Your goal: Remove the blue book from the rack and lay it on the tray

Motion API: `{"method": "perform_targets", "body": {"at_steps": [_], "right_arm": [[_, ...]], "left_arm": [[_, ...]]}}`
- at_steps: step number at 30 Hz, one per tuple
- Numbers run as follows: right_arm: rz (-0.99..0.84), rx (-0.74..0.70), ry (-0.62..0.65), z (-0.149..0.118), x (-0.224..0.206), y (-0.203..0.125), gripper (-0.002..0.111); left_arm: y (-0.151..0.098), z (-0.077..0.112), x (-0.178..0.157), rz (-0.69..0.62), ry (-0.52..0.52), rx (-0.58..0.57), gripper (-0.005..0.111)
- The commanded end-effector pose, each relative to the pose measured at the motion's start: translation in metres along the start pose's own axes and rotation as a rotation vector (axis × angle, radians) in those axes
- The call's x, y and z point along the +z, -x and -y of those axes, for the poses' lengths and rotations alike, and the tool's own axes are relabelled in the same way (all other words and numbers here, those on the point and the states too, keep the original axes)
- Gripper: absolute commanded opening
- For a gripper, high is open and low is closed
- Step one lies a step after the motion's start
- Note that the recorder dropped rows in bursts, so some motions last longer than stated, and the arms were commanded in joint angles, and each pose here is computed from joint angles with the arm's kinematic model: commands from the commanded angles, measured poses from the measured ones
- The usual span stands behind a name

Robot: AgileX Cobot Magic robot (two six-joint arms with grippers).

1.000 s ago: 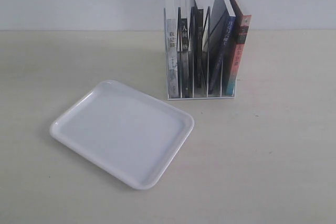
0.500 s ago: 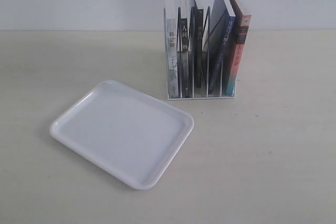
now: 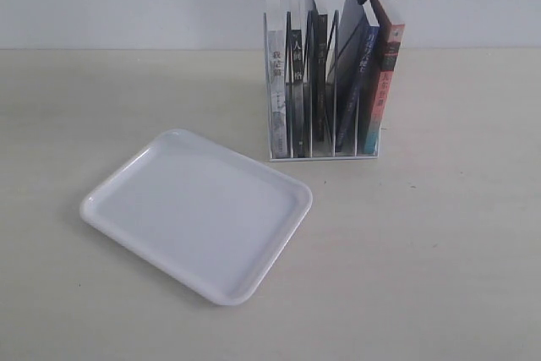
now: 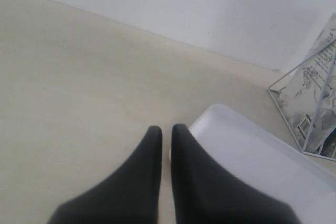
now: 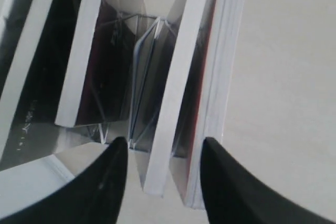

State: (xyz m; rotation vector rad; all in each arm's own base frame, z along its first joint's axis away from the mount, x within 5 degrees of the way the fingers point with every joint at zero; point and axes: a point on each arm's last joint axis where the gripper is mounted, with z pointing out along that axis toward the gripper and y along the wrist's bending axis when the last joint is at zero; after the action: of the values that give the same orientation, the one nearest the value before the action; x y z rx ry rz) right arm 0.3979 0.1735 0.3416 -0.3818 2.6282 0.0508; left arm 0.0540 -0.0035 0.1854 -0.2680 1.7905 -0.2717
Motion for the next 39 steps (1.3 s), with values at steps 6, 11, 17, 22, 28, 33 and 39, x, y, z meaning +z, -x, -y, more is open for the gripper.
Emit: {"method": "perform_targets", "body": {"at_steps": [6,11,17,22,28,33,39], "right_arm": [[-0.021,0.023,0.044,-0.004,0.008,-0.001,0.043],[-0.044,0.021,0.041,-0.005,0.020,-0.001,0.043],[-0.071,0.035,0.037,-0.006,0.033,-0.002,0.043],[-0.087,0.045,0.034,-0.007,0.041,-0.003,0.043],[-0.090,0.073,0.047,-0.008,0.041,-0.003,0.043],[-0.096,0.086,0.063,-0.010,0.042,-0.004,0.043],[-0.122,0.102,0.067,-0.011,0.053,-0.005,0.042]], "left_arm": [[0.000,0.000,0.000,0.006,-0.006,0.000,0.006],[0.000,0.000,0.000,0.006,-0.006,0.000,0.006],[0.000,0.000,0.000,0.006,-0.006,0.000,0.006],[0.000,0.000,0.000,0.006,-0.006,0.000,0.006],[0.000,0.000,0.000,0.006,-0.006,0.000,0.006],[0.000,0.000,0.000,0.006,-0.006,0.000,0.006],[0.000,0.000,0.000,0.006,-0.006,0.000,0.006]]}}
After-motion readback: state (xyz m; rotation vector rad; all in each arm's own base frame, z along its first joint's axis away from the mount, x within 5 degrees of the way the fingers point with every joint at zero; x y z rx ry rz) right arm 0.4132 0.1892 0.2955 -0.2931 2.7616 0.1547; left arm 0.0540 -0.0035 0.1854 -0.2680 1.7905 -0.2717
